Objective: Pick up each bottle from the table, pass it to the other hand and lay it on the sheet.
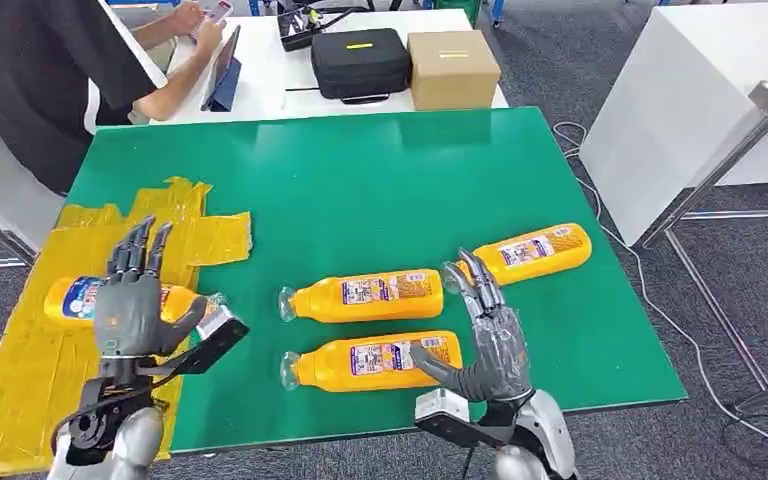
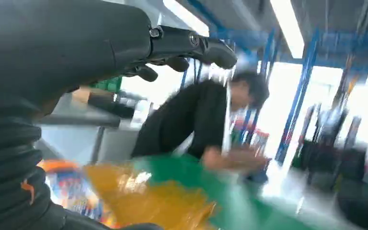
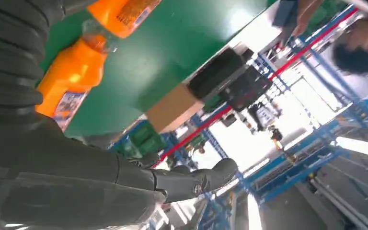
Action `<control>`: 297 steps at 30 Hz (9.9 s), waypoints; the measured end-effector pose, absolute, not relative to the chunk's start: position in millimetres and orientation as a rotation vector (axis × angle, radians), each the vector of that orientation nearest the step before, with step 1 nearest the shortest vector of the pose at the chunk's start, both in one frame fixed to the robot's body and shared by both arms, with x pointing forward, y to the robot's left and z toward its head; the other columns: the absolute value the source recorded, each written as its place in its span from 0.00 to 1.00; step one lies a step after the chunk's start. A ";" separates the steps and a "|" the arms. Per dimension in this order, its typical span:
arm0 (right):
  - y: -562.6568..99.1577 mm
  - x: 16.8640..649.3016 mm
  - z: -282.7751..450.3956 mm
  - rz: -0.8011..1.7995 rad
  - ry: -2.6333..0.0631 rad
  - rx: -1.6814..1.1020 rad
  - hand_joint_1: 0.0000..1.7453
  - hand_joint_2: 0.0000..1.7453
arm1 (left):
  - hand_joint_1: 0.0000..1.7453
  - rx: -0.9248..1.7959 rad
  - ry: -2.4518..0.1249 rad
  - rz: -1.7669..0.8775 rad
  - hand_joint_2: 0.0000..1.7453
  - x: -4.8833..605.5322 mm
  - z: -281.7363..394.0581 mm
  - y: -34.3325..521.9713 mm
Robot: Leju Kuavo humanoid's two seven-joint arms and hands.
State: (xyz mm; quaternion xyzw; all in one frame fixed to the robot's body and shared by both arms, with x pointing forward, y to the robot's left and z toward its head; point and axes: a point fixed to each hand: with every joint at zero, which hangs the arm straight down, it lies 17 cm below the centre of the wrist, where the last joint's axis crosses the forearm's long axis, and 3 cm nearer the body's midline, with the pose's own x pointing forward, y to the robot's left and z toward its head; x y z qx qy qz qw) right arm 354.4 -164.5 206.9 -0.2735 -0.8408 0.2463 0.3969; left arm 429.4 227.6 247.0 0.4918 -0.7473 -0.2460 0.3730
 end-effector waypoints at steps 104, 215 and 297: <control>-434.8 549.9 39.9 1.329 -0.849 -0.878 0.00 1.00 | 0.00 0.001 -1.968 0.000 1.00 419.1 148.5 245.8; -365.1 533.2 -16.4 1.408 -0.663 -0.916 1.00 1.00 | 0.00 0.006 -1.877 -0.006 1.00 403.7 126.7 231.2; -310.8 533.5 109.3 1.227 -1.056 -1.517 0.00 1.00 | 0.00 0.014 -1.694 0.102 1.00 391.2 65.6 240.7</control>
